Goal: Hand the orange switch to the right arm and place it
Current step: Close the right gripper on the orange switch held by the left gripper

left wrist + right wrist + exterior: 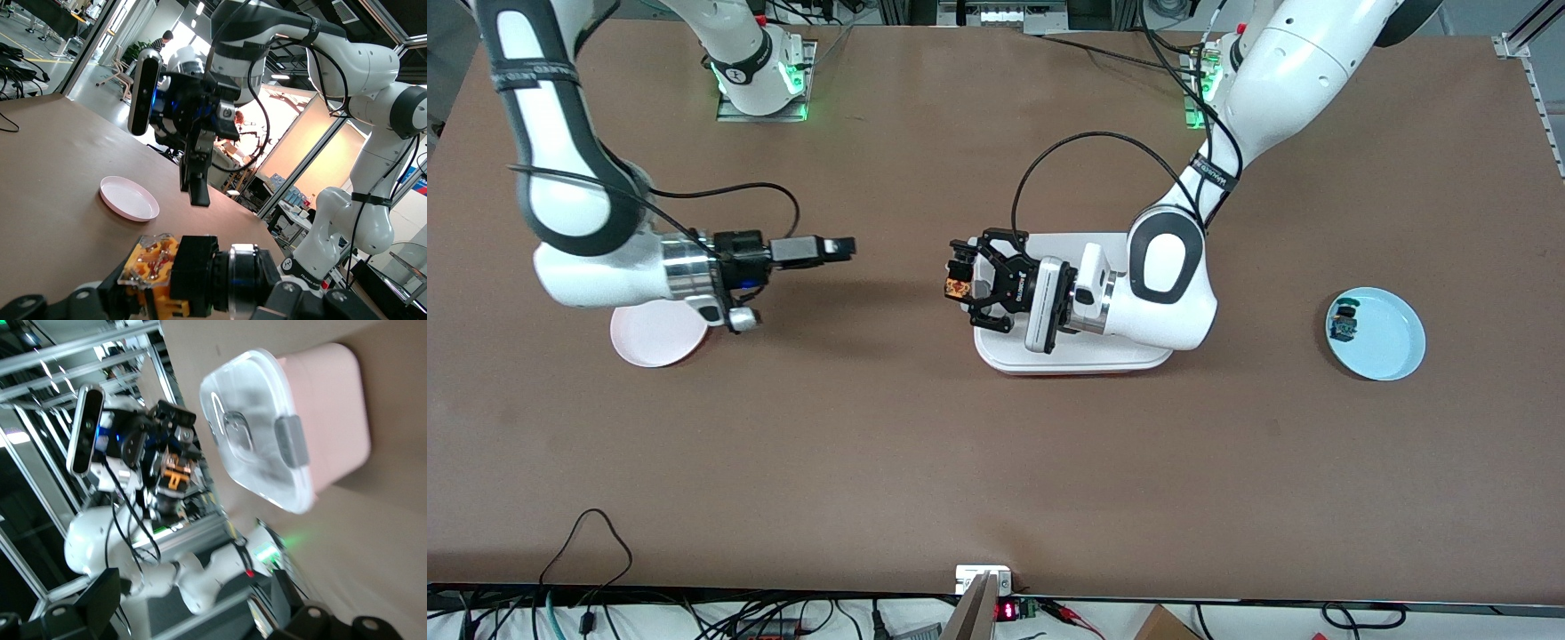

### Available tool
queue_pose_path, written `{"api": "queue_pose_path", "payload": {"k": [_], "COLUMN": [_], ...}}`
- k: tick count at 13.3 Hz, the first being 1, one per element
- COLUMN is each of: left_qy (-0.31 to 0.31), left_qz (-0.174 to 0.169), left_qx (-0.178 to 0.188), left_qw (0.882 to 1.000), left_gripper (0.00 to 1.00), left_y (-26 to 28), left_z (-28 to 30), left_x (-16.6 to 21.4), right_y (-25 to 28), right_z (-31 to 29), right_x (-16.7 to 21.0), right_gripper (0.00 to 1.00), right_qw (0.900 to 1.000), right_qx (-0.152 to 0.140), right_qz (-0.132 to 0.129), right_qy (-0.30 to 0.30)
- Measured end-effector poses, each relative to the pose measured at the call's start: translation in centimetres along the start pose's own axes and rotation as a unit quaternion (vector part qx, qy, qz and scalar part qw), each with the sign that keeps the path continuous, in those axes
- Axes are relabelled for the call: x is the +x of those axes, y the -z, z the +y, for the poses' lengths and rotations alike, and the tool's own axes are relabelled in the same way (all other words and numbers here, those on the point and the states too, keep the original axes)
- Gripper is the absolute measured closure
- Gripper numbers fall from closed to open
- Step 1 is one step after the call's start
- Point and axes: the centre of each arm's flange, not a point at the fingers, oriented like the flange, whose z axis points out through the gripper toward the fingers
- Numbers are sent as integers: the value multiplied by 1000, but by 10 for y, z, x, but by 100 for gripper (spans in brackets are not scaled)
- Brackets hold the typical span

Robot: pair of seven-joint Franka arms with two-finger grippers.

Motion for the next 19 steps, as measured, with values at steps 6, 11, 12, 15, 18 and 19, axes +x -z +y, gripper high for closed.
{"api": "queue_pose_path", "payload": {"k": [6,11,12,15,18,19], "left_qy": [1,5,5,5,6,6], "left_qz": [-2,-3,-3,-3,-1,0], "left_qx": [-1,-1,-1,-1,-1,-1], "left_qw": [1000,1000,1000,1000,1000,1000], "left_gripper": [26,26,26,26,26,26], "left_y": [-1,-2,-2,-2,-2,-2], "left_z": [0,-1,-1,-1,-1,-1], "left_x": [-3,-7,-7,-7,-7,-7], "right_y": [-69,-112,-115,-117,-117,-118], "right_z": [-14,-4,-3,-3,-3,-2], "right_x": [3,5,5,4,5,5], "right_gripper": [0,4,6,13,33,38], "right_qw": [996,988,988,987,987,987], "right_qx": [57,87,89,94,93,92], "right_qz": [60,89,90,92,95,95], "right_qy": [-45,-87,-90,-93,-94,-94]}}
